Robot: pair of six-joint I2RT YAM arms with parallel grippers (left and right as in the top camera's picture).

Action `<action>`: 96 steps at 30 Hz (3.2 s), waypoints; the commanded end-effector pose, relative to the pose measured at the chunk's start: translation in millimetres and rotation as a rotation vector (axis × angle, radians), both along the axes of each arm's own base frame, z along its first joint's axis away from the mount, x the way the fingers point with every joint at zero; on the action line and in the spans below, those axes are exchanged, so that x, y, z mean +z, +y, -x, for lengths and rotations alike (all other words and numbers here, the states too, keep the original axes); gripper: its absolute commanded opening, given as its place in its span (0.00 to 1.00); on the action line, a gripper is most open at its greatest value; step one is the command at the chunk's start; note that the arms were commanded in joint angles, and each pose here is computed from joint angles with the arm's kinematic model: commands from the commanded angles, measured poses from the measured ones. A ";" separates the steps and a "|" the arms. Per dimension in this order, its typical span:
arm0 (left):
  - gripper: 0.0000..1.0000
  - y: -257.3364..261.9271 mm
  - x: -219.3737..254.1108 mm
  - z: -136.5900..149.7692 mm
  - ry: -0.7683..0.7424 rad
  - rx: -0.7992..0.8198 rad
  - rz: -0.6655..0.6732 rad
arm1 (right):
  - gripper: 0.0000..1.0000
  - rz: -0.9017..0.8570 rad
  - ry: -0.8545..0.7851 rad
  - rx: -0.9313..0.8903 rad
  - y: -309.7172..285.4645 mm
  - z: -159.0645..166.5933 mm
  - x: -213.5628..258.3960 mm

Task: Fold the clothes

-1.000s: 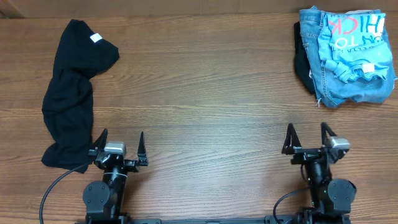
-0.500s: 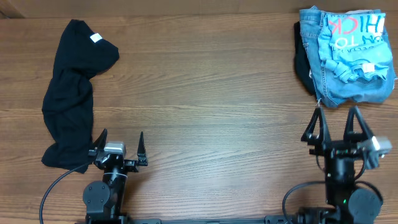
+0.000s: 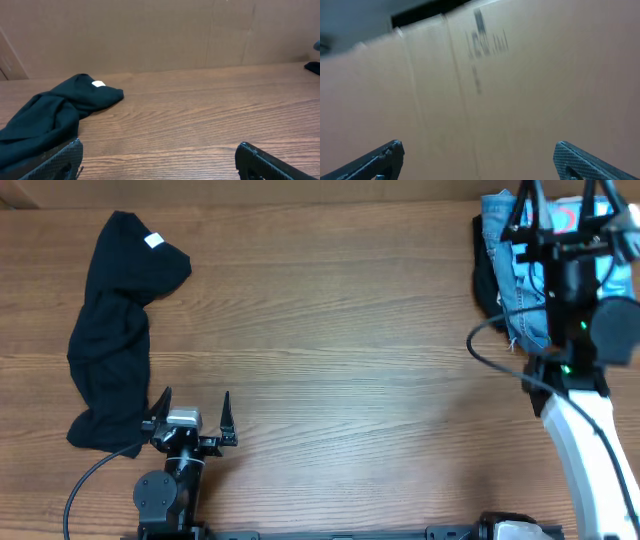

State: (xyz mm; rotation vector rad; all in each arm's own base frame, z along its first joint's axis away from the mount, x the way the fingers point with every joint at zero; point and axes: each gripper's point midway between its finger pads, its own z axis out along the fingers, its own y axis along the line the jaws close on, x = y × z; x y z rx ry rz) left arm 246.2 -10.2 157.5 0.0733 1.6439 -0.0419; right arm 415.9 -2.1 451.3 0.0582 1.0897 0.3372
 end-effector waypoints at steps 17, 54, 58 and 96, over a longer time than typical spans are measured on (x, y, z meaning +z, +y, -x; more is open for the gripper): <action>1.00 5.5 -0.8 0.0 -0.002 0.031 -0.024 | 1.00 -0.051 0.468 -0.119 -64.7 -74.3 -157.2; 1.00 51.6 47.5 -284.1 0.620 0.136 -0.246 | 1.00 -0.191 0.854 -0.014 -47.7 -58.4 -247.4; 0.99 76.8 -2.5 -284.8 0.730 0.150 -0.190 | 1.00 -0.200 0.905 -0.029 -48.8 -59.1 -265.8; 0.04 96.8 -115.1 -313.6 0.842 0.046 -0.359 | 1.00 -0.205 0.996 -0.036 -42.9 -64.8 -307.9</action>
